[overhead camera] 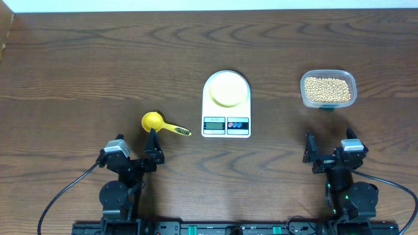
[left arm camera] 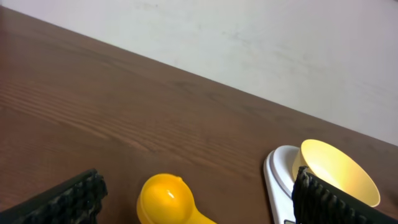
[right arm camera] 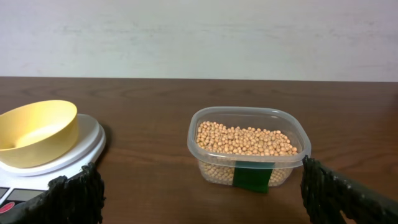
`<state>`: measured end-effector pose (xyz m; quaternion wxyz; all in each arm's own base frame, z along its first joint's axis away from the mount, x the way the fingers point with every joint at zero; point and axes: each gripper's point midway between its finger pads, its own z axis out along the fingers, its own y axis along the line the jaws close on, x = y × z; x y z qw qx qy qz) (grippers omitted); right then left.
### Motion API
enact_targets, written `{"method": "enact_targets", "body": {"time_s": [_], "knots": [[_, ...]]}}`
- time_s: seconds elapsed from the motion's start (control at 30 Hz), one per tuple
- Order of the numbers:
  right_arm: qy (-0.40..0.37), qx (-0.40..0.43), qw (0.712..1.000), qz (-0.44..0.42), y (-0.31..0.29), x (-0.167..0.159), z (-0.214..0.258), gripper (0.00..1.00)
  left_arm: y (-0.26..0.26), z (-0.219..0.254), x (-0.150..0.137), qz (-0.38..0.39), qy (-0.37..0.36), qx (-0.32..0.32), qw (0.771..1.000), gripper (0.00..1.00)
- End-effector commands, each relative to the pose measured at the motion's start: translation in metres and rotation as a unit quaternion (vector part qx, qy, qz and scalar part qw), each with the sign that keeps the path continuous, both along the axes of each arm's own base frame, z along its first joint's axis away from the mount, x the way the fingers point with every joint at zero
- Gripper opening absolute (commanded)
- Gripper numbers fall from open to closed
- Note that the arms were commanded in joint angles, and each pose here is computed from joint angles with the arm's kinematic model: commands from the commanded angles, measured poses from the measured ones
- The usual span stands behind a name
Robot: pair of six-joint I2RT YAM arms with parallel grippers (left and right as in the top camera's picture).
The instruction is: Scoop item into bowl and weigh 50g on scale
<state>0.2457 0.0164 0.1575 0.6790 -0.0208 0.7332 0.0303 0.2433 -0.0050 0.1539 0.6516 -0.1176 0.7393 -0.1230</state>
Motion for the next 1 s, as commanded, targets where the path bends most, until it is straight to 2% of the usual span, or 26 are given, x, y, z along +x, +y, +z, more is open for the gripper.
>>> {"method": "enact_targets", "body": {"time_s": [0.0,0.27,0.63,0.97], "knots": [[0.001,0.003,1.0,0.0,0.001,0.0,-0.001,0.99,-0.006,0.016,-0.003,-0.017,0.004,-0.01,1.0,0.98],[0.001,0.003,1.0,0.0,0.001,0.0,-0.001,0.99,-0.006,0.025,-0.012,-0.017,0.081,-0.012,0.996,0.98],[0.001,0.003,1.0,0.0,0.001,0.0,-0.001,0.99,-0.011,0.063,-0.002,-0.03,0.128,-0.016,0.991,0.98],[0.001,0.003,1.0,0.0,0.001,0.0,-0.001,0.99,-0.019,0.074,-0.005,-0.048,0.257,-0.028,0.965,0.98]]}}
